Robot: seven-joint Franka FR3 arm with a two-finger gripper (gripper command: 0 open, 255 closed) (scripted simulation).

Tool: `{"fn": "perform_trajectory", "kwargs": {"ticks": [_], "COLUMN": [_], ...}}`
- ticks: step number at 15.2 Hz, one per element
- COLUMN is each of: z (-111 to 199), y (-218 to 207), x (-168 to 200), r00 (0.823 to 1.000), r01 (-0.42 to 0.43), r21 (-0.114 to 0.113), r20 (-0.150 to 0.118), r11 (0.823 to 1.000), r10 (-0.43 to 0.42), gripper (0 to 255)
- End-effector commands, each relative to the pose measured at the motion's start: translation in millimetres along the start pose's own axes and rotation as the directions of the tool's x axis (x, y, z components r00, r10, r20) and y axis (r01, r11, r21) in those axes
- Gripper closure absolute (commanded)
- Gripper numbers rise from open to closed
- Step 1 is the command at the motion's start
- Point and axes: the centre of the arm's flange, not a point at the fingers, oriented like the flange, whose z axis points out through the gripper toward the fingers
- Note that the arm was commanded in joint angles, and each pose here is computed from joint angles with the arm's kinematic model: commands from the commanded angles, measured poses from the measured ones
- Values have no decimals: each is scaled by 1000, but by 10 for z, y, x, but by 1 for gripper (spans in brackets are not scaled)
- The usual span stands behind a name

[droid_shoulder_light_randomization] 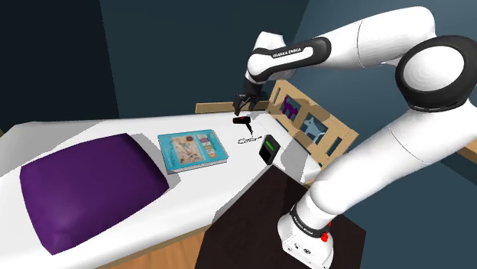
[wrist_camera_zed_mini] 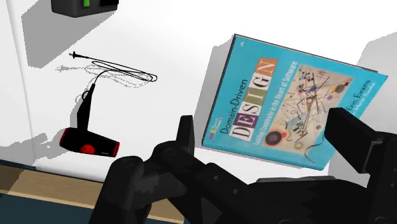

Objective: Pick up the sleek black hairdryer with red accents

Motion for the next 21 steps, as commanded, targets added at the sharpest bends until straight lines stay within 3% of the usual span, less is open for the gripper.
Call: {"fn": "perform_trajectory", "kwargs": {"ticks": [1,11,21], "z": [179,1028,1855], "y": [143,999,1941], "x": [119,601,943], "r00": [1000,986,954], "r01": [-28,-164,-296], "r21": [-7,-44,-83], "r20": [3,20,31], "r11": [1000,985,951], "r10": [28,165,300], "gripper": [0,0,0]}}
